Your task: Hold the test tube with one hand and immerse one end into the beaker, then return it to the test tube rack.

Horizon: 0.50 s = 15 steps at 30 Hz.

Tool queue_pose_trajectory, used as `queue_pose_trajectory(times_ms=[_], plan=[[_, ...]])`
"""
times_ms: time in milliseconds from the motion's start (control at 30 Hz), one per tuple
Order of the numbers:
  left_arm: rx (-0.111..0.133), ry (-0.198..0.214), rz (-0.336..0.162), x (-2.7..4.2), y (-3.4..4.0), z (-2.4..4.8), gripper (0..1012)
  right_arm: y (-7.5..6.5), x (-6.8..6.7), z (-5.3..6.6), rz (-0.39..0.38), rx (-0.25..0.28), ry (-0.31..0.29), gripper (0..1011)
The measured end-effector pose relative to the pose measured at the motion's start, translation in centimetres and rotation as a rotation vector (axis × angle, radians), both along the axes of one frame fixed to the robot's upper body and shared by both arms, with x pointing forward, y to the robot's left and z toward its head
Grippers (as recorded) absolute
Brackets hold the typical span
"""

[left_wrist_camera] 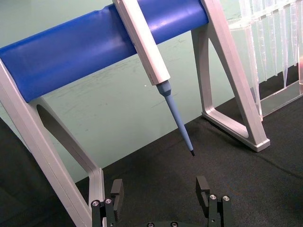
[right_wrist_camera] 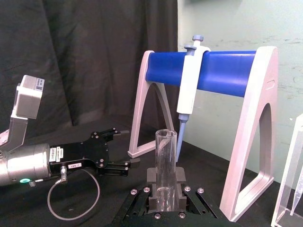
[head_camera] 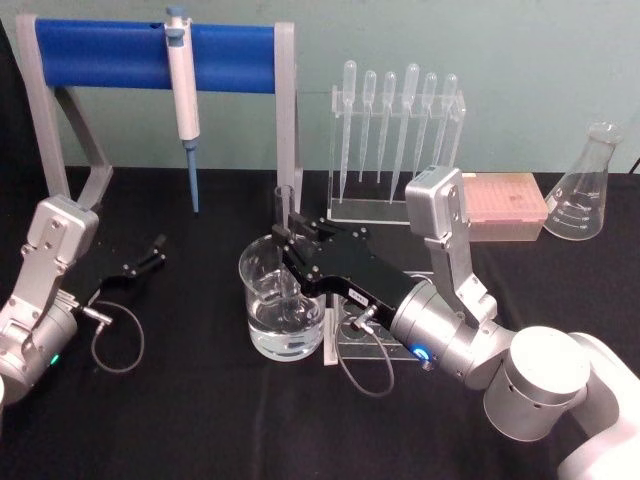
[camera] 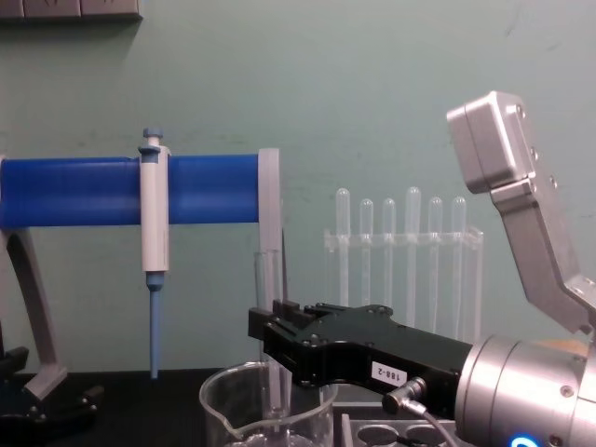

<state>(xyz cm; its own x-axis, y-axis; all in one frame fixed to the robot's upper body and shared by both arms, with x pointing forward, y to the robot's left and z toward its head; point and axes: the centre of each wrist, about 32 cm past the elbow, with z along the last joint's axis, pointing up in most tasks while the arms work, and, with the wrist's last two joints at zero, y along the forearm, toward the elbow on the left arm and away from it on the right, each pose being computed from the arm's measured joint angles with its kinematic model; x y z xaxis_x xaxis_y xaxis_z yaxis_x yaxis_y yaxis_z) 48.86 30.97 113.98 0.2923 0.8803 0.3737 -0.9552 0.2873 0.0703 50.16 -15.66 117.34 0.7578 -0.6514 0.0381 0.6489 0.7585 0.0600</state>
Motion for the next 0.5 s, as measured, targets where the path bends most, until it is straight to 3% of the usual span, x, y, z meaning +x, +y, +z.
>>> queue_pose_trajectory(times_ms=[500], plan=[[0.000,0.000,0.000,0.00,0.00,0.00,1000,0.00,0.00,0.00,0.000,0.000,0.000,222]])
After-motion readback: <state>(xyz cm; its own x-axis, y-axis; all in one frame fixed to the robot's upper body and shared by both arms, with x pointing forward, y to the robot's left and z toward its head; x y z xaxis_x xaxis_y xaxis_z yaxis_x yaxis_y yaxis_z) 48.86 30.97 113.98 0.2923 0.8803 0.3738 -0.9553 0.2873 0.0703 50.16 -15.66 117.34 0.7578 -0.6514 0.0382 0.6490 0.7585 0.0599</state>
